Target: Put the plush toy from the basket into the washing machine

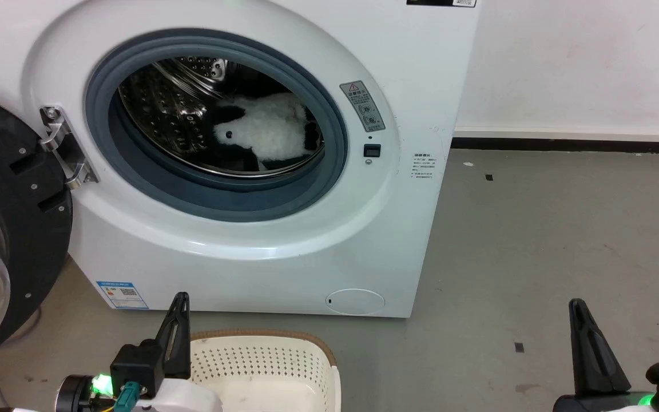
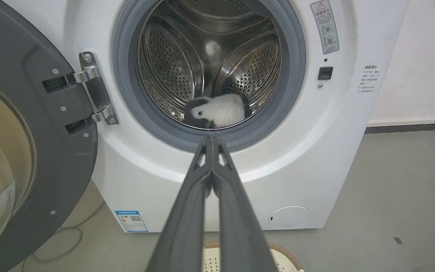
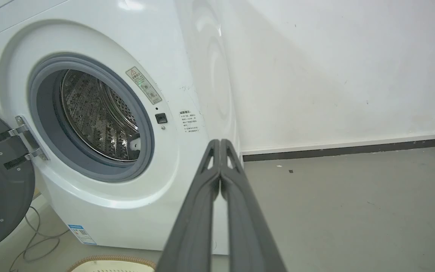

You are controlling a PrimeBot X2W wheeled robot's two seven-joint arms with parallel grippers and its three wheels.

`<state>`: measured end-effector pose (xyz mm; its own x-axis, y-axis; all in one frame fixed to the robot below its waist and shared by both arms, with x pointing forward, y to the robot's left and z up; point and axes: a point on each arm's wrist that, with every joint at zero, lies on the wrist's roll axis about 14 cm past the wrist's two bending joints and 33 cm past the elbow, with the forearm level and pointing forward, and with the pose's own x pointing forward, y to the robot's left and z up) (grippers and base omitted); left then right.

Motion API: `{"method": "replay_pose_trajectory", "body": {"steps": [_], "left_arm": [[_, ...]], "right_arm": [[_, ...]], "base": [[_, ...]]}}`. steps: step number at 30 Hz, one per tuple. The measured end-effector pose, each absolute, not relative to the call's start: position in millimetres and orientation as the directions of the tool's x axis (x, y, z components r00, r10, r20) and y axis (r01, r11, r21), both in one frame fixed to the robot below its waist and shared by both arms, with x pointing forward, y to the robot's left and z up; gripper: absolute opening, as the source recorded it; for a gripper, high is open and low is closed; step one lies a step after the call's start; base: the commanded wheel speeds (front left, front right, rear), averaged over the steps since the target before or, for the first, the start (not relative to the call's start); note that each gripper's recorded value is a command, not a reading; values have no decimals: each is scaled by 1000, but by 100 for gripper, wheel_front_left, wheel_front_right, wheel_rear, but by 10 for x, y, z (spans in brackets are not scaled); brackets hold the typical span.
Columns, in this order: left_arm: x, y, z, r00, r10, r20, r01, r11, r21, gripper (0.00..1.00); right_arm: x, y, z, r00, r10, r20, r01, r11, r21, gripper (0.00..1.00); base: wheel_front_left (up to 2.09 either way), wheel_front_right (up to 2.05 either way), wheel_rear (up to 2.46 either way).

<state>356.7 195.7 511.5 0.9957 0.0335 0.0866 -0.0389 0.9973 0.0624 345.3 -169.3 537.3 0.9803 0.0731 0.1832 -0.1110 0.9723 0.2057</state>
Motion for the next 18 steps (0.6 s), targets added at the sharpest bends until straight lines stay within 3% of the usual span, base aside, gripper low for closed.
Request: {"method": "replay_pose_trajectory", "body": {"steps": [18], "left_arm": [[3594,1925,5128,997,27,71,-31,998,57,0]], "right_arm": [[3476,-1671,5335,985,88,151,-114,979,169,0]], "base": [[0,0,0]]}}
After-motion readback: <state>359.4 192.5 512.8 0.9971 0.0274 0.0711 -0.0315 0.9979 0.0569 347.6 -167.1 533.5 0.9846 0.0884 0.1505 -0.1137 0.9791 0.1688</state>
